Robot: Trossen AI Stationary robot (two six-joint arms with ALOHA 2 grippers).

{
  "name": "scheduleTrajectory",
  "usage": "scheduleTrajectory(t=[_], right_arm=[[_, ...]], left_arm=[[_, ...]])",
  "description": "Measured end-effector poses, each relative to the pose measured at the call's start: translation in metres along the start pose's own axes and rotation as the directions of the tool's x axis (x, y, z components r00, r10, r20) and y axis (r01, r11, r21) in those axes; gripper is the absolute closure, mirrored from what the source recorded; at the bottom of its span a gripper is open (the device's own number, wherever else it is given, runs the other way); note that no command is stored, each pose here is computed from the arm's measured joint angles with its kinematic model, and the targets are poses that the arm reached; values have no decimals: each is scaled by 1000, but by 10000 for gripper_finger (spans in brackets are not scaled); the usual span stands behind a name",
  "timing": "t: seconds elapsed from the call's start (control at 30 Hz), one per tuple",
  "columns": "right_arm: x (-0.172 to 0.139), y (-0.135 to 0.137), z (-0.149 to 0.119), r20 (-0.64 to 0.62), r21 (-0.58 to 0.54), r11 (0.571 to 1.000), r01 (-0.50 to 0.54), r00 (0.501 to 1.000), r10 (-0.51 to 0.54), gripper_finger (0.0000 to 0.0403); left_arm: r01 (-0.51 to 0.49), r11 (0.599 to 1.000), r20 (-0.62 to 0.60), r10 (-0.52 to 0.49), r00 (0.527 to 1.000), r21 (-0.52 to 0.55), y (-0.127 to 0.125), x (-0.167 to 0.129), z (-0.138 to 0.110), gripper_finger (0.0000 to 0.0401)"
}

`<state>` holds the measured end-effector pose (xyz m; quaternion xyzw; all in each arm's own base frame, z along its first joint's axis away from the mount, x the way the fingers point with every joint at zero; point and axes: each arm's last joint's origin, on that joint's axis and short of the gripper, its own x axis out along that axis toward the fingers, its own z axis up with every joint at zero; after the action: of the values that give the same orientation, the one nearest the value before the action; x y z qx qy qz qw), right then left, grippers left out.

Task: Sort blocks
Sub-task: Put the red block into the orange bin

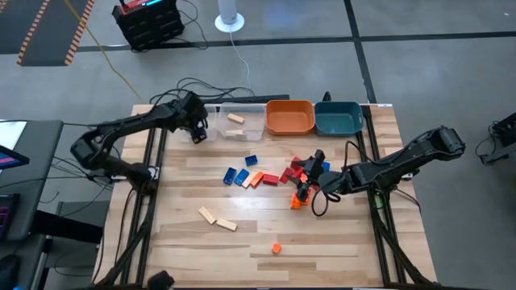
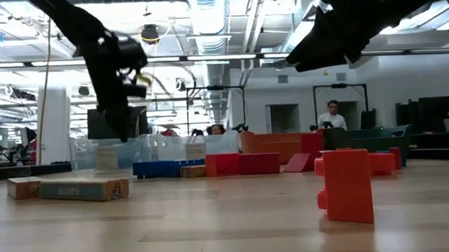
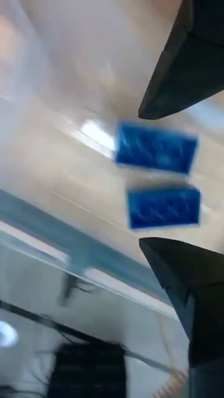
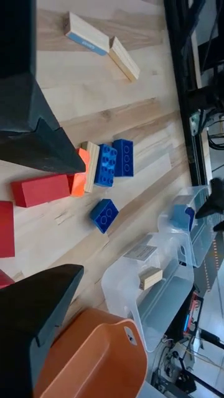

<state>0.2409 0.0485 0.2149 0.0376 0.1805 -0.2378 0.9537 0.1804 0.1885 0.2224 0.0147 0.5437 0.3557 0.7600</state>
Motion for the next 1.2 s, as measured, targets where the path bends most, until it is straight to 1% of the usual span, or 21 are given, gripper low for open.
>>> scheduleTrajectory(t=[0.1, 0.2, 0.3, 0.43, 0.53, 0.6, 0.63, 0.73, 0.83, 0.93, 1.03, 1.07, 1.13, 1.2], right_arm=[[0, 0, 0, -2, 16, 1000, 2, 1000, -2, 121], [0, 0, 0, -3, 16, 1000, 2, 1000, -2, 121], [0, 0, 0, -3, 17, 1000, 3, 1000, -3, 121], [0, 0, -1, -11, 2, 1000, 0, 1000, 0, 121], [-1, 2, -5, -62, -50, 996, -79, 995, 76, 121], [-2, 3, -8, -94, -68, 993, -100, 991, 94, 121], [-3, 3, -9, -103, -58, 993, -104, 990, 98, 121], [-3, 2, -12, -134, -41, 994, -104, 986, 97, 121], [-2, 2, -11, -132, -29, 995, -98, 987, 94, 121], [-1, 2, -2, -115, -12, 996, -93, 989, 91, 121], [0, 2, 5, -96, -10, 996, -91, 991, 89, 121], [0, 2, 6, -98, -13, 996, -88, 991, 87, 121], [-1, 0, 5, -138, -29, 997, -73, 988, 68, 121], [-4, -3, 3, -225, -45, 998, -40, 974, 29, 121]], left_arm=[[84, 996, 110, -82, 991, -14, -16, -24, 7, 84], [180, 984, 179, -175, 968, -11, -42, -46, 11, 91], [271, 963, 200, -268, 942, 14, -76, -63, 12, 96], [379, 924, 238, -381, 893, 59, -125, -82, 13, 97], [414, 906, 272, -421, 866, 83, -156, -93, 12, 97], [428, 899, 331, -432, 839, 88, -173, -99, 14, 97], [432, 897, 351, -435, 829, 91, -180, -101, 15, 97], [445, 887, 407, -454, 793, 121, -199, -101, 20, 97], [440, 880, 441, -471, 764, 178, -215, -91, 28, 97], [435, 860, 410, -509, 757, 266, -230, -73, 38, 97], [431, 837, 370, -539, 757, 337, -243, -57, 56, 97], [435, 826, 363, -552, 750, 358, -247, -54, 64, 97], [435, 807, 349, -572, 743, 399, -255, -45, 77, 97], [427, 794, 342, -583, 737, 434, -262, -39, 88, 97]])
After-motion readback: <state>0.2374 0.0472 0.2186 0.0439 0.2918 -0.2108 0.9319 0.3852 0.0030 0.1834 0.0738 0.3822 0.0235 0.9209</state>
